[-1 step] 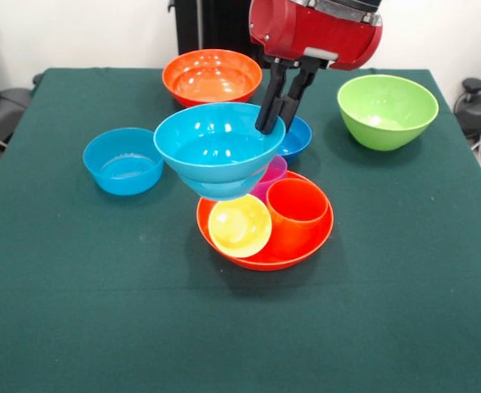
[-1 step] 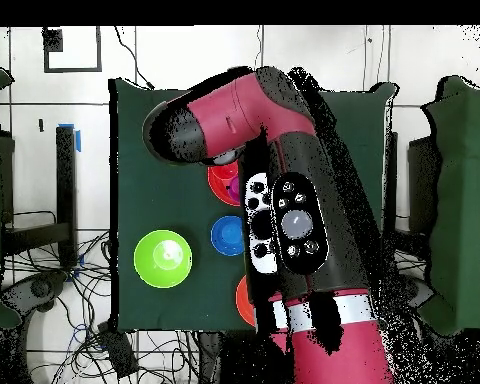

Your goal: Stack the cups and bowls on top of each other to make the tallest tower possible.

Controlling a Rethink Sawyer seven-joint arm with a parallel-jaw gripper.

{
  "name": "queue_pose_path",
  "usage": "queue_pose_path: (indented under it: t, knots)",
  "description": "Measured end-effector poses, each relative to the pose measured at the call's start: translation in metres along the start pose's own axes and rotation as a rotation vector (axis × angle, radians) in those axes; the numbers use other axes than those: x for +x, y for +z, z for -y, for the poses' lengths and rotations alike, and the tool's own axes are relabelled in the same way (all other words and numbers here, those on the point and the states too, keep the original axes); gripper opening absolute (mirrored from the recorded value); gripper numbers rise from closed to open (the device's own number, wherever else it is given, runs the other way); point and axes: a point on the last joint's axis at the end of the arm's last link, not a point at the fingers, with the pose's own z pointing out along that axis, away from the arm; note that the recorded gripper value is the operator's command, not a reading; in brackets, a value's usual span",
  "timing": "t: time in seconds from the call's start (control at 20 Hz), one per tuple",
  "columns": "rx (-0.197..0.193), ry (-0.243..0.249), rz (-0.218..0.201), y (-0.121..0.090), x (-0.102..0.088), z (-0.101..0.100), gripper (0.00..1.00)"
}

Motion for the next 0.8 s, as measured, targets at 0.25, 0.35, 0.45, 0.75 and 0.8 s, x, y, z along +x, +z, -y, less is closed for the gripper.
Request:
queue_pose_path:
  t: [0.25,0.35,0.45,0.75,0.8]
  knots:
    - [-0.008,0.002,-0.004,0.0003,0.0013,-0.0019,0.00]
    - [-0.009,0.001,-0.006,0.0010,0.0024,-0.0026,0.00]
    - [-0.011,0.000,-0.005,0.0017,0.0034,-0.0030,0.00]
    - [-0.009,-0.008,0.067,0.0013,0.0023,-0.0032,0.00]
    - [-0.008,-0.009,0.077,0.0008,0.0019,-0.0033,0.00]
